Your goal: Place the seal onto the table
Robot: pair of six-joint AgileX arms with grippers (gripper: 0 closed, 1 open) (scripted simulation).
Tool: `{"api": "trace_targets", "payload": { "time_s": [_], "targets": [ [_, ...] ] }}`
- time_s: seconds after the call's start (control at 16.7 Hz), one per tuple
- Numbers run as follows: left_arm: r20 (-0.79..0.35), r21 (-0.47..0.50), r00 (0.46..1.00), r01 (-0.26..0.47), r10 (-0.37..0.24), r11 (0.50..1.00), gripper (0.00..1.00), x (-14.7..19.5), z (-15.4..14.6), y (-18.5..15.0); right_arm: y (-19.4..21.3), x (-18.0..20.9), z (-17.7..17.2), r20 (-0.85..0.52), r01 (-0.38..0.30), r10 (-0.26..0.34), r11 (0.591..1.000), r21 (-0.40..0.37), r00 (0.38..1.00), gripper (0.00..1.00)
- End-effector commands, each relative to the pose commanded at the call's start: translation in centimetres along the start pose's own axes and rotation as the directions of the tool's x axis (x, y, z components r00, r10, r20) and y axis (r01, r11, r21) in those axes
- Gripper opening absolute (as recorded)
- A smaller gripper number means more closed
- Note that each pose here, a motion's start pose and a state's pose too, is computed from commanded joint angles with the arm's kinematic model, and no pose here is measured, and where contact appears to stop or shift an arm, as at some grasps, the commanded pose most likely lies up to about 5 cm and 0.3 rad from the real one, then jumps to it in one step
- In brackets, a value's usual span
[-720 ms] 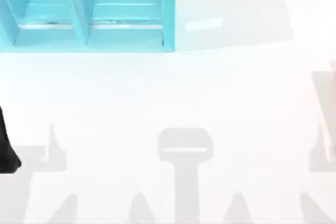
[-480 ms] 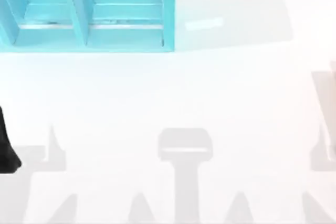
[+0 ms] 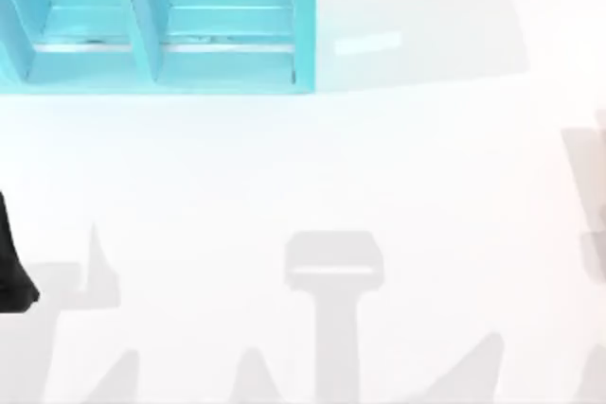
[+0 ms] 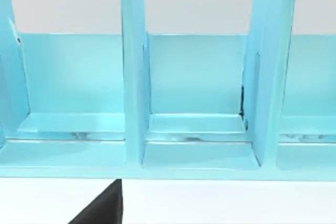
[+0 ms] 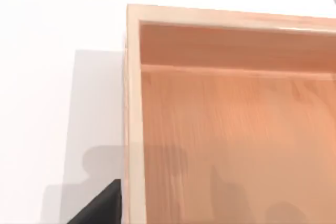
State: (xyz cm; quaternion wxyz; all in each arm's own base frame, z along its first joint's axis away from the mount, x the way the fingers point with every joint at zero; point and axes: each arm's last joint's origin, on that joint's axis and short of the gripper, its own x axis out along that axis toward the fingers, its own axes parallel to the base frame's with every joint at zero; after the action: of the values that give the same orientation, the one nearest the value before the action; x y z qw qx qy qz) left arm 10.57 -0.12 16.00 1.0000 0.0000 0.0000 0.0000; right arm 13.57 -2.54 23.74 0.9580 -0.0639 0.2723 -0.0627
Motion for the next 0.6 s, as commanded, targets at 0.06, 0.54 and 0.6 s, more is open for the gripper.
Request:
{"api": "trace_targets", "payload": {
  "time_s": [0.06,0.54,0.6],
  "targets": [
    [0.0,0.0,1.0,0.0,0.0,1.0,1.0,0.0,0.0,0.0,-0.6,0.6,1.2,-0.103,0.002,-0.003,1.0,-0.011,0.995,1.0],
    [0.0,0.0,1.0,0.0,0.0,1.0,1.0,0.0,0.0,0.0,-7.2,7.9,6.9,-0.712,-0.092,0.078,0.996,0.019,0.698,1.0],
    [0.0,0.0,1.0,0.0,0.0,1.0,1.0,0.0,0.0,0.0,-8.0,8.8,7.2,-0.749,-0.105,0.095,0.994,0.033,0.656,1.0]
  ]
}}
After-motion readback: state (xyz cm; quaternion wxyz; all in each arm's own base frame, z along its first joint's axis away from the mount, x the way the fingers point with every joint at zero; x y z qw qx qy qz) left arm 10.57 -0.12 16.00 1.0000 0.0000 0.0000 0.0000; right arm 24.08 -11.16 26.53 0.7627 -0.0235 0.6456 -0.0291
